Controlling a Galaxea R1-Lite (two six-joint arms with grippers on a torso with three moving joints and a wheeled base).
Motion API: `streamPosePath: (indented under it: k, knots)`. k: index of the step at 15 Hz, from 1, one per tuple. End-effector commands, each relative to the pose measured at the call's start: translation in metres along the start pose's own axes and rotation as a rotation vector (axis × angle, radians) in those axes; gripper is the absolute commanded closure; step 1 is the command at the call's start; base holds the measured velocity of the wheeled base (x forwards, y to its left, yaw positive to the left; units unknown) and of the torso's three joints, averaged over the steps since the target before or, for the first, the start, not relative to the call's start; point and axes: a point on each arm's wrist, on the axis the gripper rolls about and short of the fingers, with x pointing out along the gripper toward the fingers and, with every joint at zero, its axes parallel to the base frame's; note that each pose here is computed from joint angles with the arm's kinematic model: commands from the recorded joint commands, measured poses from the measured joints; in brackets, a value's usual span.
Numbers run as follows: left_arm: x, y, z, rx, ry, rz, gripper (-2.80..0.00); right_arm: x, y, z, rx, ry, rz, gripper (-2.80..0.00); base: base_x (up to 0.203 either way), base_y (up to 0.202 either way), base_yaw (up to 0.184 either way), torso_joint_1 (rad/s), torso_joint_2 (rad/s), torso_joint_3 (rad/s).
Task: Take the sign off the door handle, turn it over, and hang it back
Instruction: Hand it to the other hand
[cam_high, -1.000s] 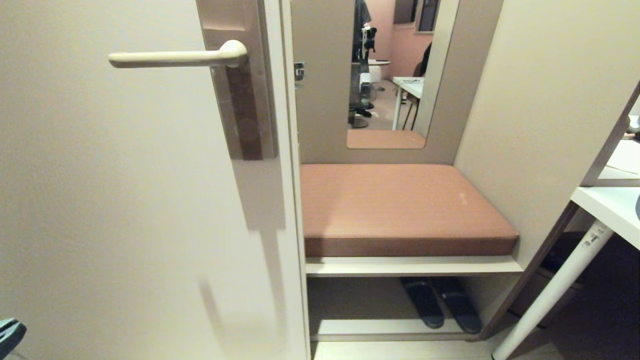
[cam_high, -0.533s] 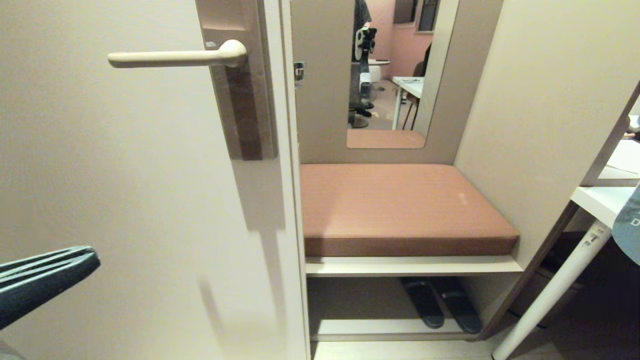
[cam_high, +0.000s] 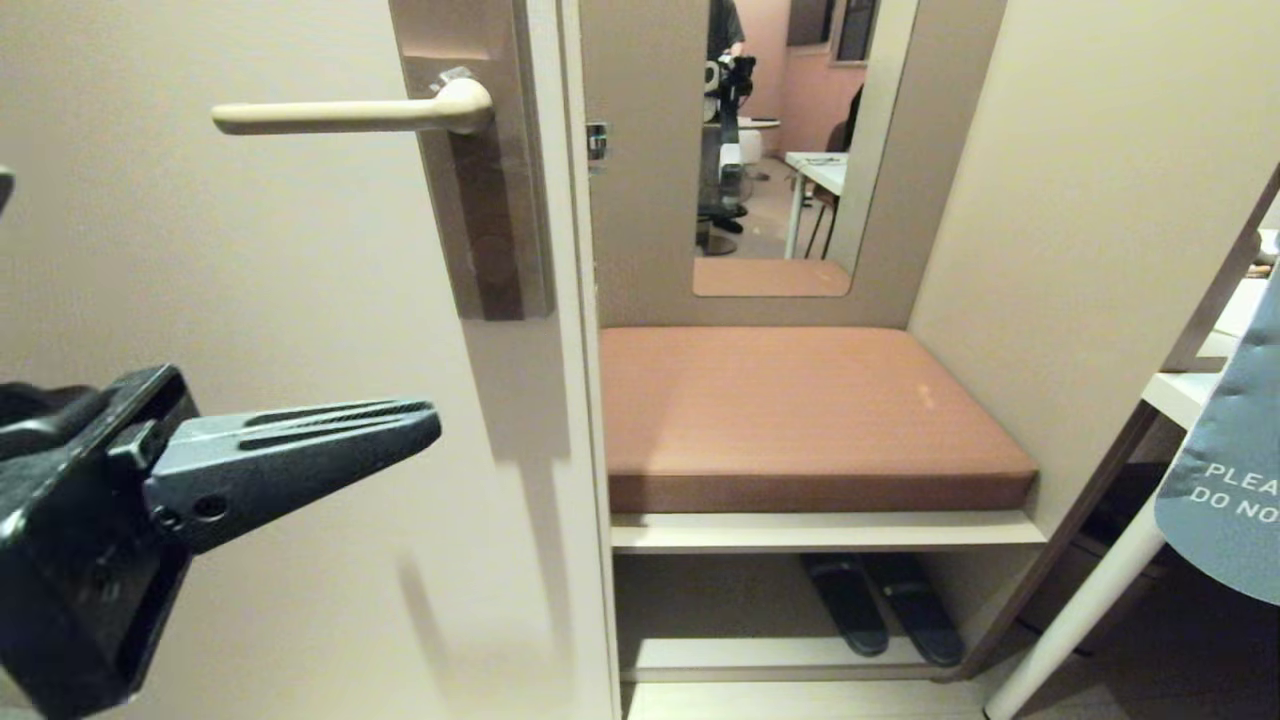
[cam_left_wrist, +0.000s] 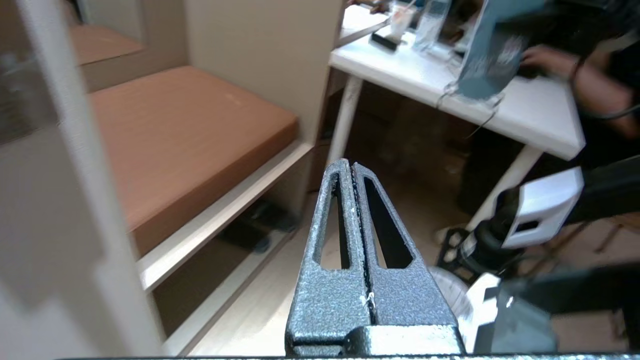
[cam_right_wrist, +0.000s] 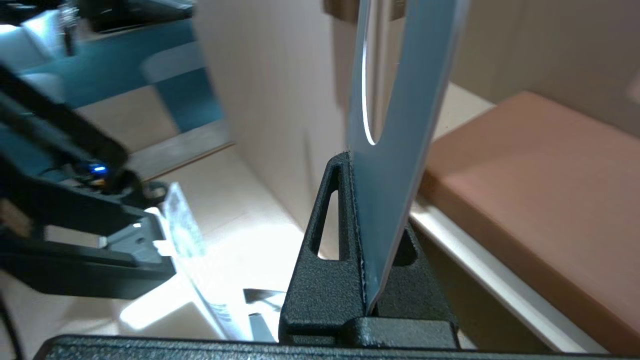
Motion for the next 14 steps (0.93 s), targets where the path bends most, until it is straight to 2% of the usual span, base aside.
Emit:
streamPosePath:
  k: [1,6,9,14]
  knots:
    - [0.025,0.012,-0.003,-0.037,0.039,-0.02,0.0,0.015,-0.014,0.003,0.038,0.031,0.058,0.0,0.0,0.0,0.0,0.0,0.0,0.0]
    - [0.05,0.022,-0.006,-0.037,0.044,-0.114,0.0,0.044,-0.02,0.01,0.04,0.051,0.211,0.0,0.0,0.0,0.0,0.0,0.0,0.0]
    - [0.064,0.019,-0.002,-0.031,0.04,-0.161,0.0,0.06,-0.015,0.016,0.059,0.044,0.307,0.0,0.0,0.0,0.0,0.0,0.0,0.0]
    - [0.077,0.015,-0.003,-0.015,0.02,-0.206,0.0,0.082,-0.014,0.023,0.04,0.036,0.387,0.0,0.0,0.0,0.0,0.0,0.0,0.0]
